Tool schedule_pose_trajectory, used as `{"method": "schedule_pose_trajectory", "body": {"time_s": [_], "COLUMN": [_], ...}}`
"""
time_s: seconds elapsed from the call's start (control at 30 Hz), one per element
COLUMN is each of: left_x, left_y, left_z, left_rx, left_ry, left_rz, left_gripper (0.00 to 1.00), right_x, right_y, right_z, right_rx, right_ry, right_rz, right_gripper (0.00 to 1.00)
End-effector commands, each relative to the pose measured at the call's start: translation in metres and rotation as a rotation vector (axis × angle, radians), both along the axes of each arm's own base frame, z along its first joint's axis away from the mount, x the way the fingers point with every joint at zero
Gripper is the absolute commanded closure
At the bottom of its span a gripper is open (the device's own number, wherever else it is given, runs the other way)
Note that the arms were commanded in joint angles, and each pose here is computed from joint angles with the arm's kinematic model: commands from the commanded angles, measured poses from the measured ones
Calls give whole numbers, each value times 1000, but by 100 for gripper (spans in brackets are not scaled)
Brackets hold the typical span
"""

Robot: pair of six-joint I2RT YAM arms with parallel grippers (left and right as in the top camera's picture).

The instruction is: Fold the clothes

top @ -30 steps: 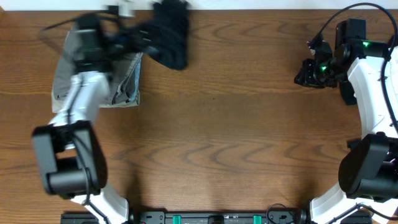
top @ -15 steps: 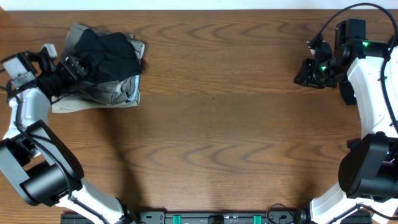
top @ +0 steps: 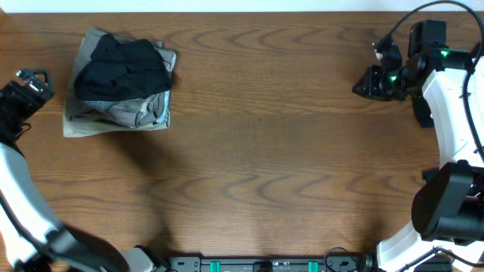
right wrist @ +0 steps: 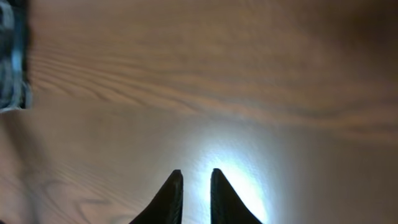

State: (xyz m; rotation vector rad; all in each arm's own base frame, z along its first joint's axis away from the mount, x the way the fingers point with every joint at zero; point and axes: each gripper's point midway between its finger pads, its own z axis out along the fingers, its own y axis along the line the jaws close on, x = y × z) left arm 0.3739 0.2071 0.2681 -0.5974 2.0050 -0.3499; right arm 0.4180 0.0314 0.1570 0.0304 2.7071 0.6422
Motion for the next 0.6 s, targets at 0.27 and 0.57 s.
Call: {"method": "schedule_pose_trajectory", "body": {"time_s": [0.27, 0.57], "left_x": [-54, -76], "left_y": [-179, -233], "left_z": [19, 17], "left_rx": [185, 398], "left_ry": [164, 232], "left_rz": [-414, -513], "left_gripper": [2, 2], "right_x": [-20, -68], "right_y": [75, 75], "right_z": [153, 220], "right_rx": [187, -42], "right_ry": [-480, -693], "right_rz": [249, 205], "right_gripper": [67, 1]}}
